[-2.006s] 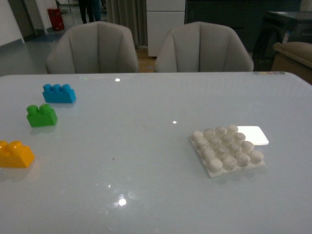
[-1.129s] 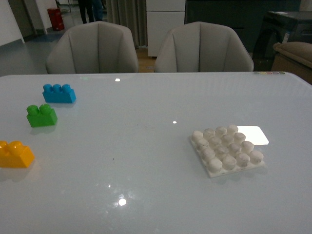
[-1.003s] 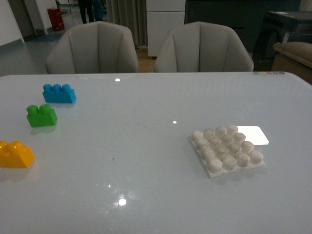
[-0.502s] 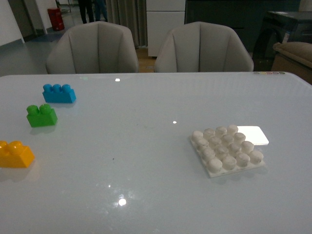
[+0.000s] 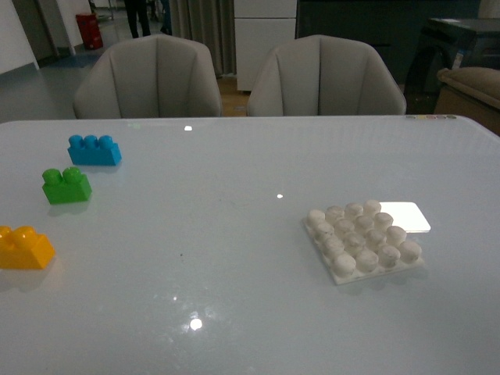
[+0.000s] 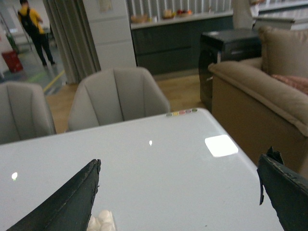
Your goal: Insert yellow block into base center
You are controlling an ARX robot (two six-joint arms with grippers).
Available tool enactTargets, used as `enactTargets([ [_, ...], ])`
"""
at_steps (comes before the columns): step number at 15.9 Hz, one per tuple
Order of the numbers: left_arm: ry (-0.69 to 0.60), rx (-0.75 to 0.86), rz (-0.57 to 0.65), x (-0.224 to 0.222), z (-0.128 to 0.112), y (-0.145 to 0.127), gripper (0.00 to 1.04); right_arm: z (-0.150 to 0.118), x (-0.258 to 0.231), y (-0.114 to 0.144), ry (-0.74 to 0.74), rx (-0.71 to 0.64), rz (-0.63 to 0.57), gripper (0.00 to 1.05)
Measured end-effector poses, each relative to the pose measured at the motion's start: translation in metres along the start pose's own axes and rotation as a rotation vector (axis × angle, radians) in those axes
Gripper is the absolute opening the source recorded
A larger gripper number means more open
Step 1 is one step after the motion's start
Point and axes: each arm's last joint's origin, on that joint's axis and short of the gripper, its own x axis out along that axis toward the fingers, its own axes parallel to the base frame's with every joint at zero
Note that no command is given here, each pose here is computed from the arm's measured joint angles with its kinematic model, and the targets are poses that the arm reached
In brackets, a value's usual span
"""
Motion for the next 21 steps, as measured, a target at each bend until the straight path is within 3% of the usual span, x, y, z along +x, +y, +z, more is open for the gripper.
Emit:
enactTargets([
  [2, 0.000, 0.000, 0.000, 0.000, 0.000, 0.000, 0.98, -0.016, 0.069, 0.010, 0.191, -0.062, 0.063, 0.98],
  [4, 0.000, 0.000, 0.000, 0.000, 0.000, 0.000, 0.98, -0.058, 0.122, 0.014, 0.414, -0.097, 0.101, 0.98],
  [9, 0.000, 0.000, 0.000, 0.000, 0.000, 0.000, 0.98, -0.149, 0.156, 0.022, 0.704, -0.110, 0.157, 0.98],
  [12, 0.000, 0.000, 0.000, 0.000, 0.000, 0.000, 0.98, -0.175, 0.163, 0.046, 0.775, -0.092, 0.243, 0.98],
  [16, 0.000, 0.000, 0.000, 0.000, 0.000, 0.000, 0.98, -0.200, 0.180, 0.067, 0.828, -0.080, 0.263, 0.98],
  [21, 0.000, 0.000, 0.000, 0.000, 0.000, 0.000, 0.98, -0.206, 0.191, 0.076, 0.827, -0.049, 0.261, 0.98],
])
